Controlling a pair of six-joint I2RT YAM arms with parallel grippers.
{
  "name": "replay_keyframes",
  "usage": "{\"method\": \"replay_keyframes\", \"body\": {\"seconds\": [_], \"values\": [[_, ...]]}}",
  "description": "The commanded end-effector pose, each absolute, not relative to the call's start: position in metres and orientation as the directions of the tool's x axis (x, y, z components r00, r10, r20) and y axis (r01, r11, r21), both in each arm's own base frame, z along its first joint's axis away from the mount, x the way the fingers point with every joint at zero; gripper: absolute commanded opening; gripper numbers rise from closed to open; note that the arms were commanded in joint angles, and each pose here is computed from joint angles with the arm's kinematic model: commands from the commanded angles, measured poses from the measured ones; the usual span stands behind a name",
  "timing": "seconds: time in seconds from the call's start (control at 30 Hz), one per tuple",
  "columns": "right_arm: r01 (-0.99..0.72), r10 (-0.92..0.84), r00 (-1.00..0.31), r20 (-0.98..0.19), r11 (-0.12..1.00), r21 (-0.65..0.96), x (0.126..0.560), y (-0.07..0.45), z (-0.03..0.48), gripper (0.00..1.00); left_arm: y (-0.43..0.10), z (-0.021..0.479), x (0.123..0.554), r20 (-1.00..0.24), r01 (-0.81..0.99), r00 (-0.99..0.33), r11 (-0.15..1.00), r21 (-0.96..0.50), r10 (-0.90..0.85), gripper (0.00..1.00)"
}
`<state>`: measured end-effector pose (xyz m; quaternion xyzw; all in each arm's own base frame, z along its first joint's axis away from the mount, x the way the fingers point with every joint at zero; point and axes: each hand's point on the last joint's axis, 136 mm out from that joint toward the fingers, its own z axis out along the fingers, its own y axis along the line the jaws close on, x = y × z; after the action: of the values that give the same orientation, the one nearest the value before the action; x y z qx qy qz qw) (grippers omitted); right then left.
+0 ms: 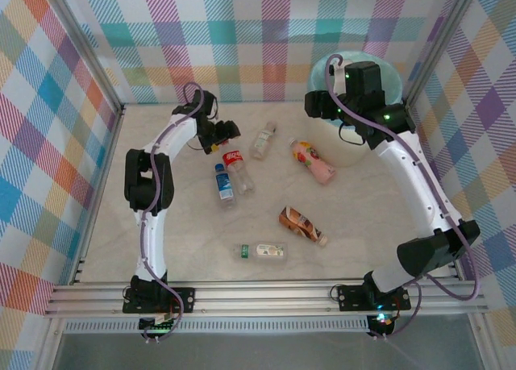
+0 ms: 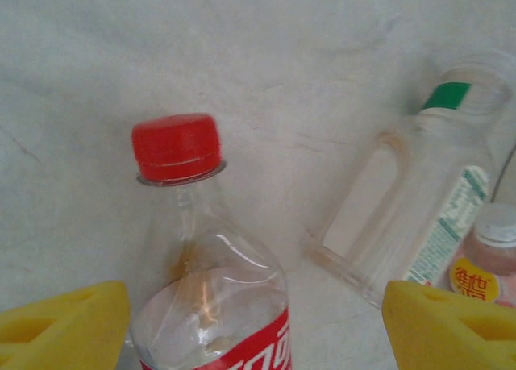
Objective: Put the plastic bottles in the bin
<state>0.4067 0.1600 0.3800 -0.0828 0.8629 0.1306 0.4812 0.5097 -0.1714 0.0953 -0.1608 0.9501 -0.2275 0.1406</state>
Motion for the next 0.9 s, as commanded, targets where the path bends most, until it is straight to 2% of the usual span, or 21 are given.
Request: {"method": "replay_keyframes", "body": {"seconds": [0.0, 0.67, 0.87], "values": [[-0.29, -0.028, -0.47, -0.882, 0.949, 0.124, 0.396, 0.156, 0.399, 0.76, -0.172, 0.091, 0.5, -0.15, -0.293, -0.903, 0.832, -0.47, -0.403, 0.82], [-0.295, -0.047, -0.482, -0.875, 0.949, 0.111, 0.397, 0.156, 0.386, 0.78, -0.211, 0.053, 0.48, -0.057, -0.202, -0.967, 0.884, -0.422, -0.249, 0.8], [-0.29, -0.051, -0.482, -0.875, 0.951, 0.105, 0.397, 0.154, 0.385, 0.79, -0.218, 0.05, 0.479, -0.057, -0.18, -0.973, 0.891, -0.416, -0.223, 0.72]]}}
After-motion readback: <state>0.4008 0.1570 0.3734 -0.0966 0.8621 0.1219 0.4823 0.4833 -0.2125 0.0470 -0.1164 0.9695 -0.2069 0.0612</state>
